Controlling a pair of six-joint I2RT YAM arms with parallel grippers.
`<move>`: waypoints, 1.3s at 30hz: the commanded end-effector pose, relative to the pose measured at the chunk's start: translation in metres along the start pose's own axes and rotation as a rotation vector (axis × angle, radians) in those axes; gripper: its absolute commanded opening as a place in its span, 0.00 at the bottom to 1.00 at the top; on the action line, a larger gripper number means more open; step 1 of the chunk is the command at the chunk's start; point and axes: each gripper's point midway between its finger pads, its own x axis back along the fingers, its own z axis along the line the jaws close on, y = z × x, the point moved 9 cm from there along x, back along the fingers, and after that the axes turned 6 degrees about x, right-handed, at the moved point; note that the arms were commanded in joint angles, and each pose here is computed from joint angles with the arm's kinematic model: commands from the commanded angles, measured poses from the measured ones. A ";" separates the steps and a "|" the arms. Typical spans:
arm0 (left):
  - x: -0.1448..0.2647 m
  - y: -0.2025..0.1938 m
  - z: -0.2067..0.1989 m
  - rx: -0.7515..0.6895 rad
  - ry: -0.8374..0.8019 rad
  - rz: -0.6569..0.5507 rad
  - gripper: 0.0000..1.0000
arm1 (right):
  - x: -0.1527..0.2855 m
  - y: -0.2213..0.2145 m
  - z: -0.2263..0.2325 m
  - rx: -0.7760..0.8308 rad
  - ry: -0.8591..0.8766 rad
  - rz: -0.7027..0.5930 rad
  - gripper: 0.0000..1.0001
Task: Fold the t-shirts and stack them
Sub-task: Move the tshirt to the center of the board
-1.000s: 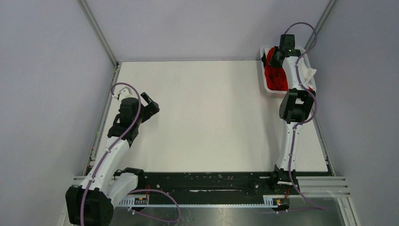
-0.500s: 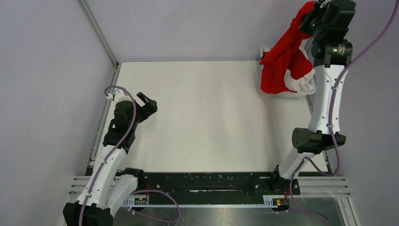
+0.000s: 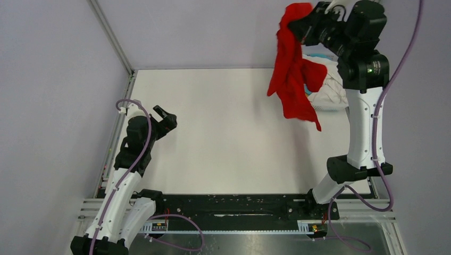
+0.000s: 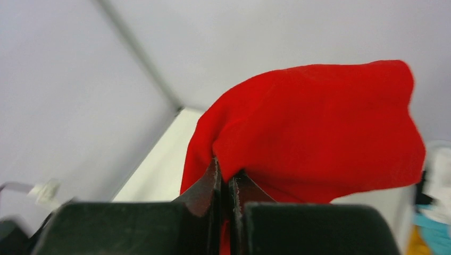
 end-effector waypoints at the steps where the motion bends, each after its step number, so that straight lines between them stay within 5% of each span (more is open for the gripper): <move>1: 0.016 0.015 -0.012 0.026 -0.067 -0.060 0.99 | 0.026 0.011 0.066 0.015 0.327 -0.035 0.00; 8: 0.029 0.011 -0.005 0.054 -0.008 -0.036 0.99 | 0.014 0.000 0.117 -0.076 0.544 0.021 0.00; 14: 0.032 0.011 -0.001 0.081 0.014 -0.064 0.99 | 0.016 -0.038 0.093 -0.082 0.305 0.071 0.00; 22: 0.013 -0.005 0.007 0.096 0.077 0.026 0.99 | 0.060 -0.281 -0.019 -0.363 -0.396 0.422 0.02; 26: -0.002 -0.023 0.011 0.106 0.075 0.132 0.99 | 0.103 -0.341 -0.063 -0.409 -0.737 0.513 0.37; 29: -0.013 -0.040 0.013 0.120 0.048 0.234 0.99 | 0.129 -0.339 -0.076 -0.289 -0.962 0.534 0.93; 31: -0.020 -0.050 0.014 0.129 0.026 0.293 0.99 | 0.135 -0.333 -0.077 -0.264 -1.001 0.513 0.99; 39: -0.043 -0.107 -0.013 0.048 -0.087 0.543 0.99 | 0.140 -0.338 -0.064 -0.216 -0.828 0.595 0.99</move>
